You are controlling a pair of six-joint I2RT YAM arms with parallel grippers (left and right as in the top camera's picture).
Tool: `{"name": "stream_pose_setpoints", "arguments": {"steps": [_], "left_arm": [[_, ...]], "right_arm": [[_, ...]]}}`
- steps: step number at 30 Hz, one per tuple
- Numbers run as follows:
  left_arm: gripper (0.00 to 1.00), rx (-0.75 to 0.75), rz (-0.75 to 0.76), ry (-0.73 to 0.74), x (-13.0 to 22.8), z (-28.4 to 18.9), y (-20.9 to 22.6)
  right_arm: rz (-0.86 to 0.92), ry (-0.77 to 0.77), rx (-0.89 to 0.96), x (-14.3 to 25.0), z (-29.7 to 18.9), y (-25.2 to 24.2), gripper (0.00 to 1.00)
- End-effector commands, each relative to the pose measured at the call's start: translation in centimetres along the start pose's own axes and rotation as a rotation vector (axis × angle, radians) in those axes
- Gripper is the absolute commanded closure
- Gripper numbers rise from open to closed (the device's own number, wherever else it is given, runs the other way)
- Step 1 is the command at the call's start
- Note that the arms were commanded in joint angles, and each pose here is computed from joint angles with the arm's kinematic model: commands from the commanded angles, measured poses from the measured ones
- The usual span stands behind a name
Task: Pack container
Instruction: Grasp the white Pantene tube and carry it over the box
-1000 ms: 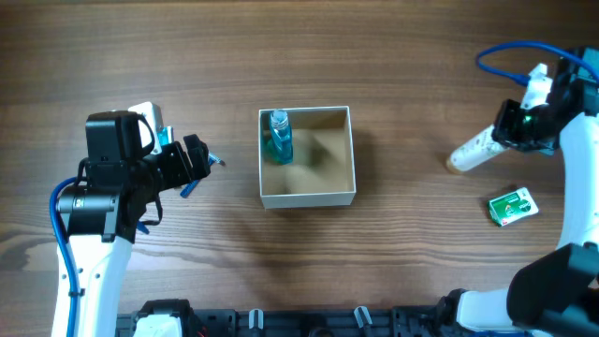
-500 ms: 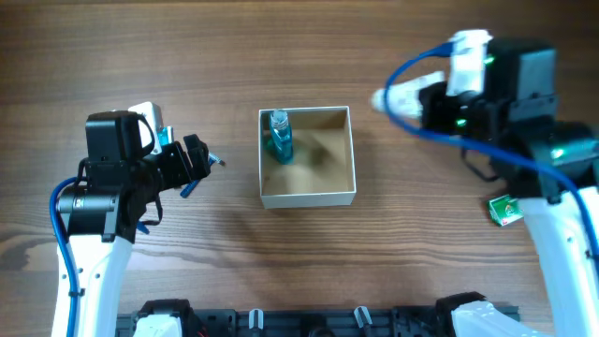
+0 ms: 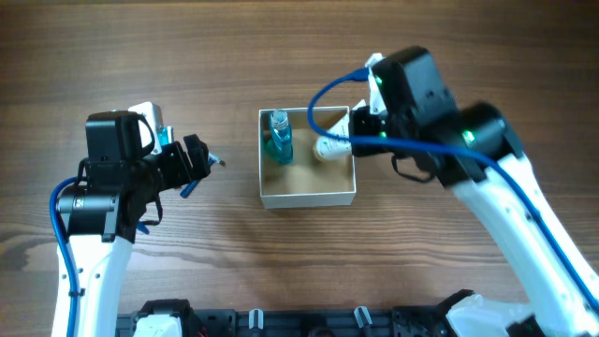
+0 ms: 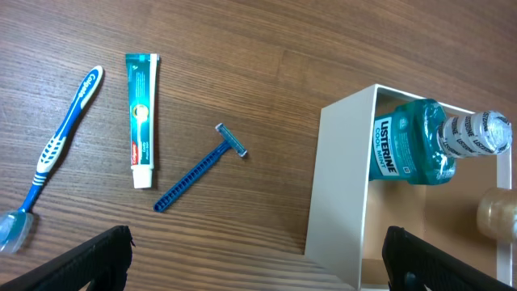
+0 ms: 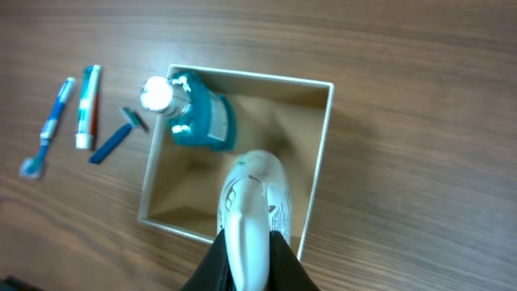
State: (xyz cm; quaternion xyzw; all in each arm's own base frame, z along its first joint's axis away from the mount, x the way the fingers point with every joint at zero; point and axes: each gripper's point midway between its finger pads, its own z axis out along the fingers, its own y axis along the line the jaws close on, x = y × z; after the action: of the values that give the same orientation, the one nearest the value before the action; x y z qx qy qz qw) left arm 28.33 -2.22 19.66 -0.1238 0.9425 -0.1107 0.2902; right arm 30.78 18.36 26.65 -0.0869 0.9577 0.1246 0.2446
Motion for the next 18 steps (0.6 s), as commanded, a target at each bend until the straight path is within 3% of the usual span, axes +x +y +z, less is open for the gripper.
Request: {"name": "stream_pose_setpoints", "arguments": {"steps": [1, 6, 18], "left_arm": [[0.00, 0.041, -0.005, -0.008, -0.5, -0.4, -1.0], [0.00, 0.041, -0.005, -0.008, -0.5, -0.4, -1.0], [0.00, 0.041, -0.005, -0.008, -0.5, -0.4, -1.0]], "right_arm": [[0.003, -0.082, 0.059, -4.7, -1.6, 0.2, 0.96], [-0.022, -0.034, 0.085, -6.6, 0.4, 0.8, 0.96], [0.012, 0.128, 0.142, -5.5, 8.6, 0.2, 0.96]]}}
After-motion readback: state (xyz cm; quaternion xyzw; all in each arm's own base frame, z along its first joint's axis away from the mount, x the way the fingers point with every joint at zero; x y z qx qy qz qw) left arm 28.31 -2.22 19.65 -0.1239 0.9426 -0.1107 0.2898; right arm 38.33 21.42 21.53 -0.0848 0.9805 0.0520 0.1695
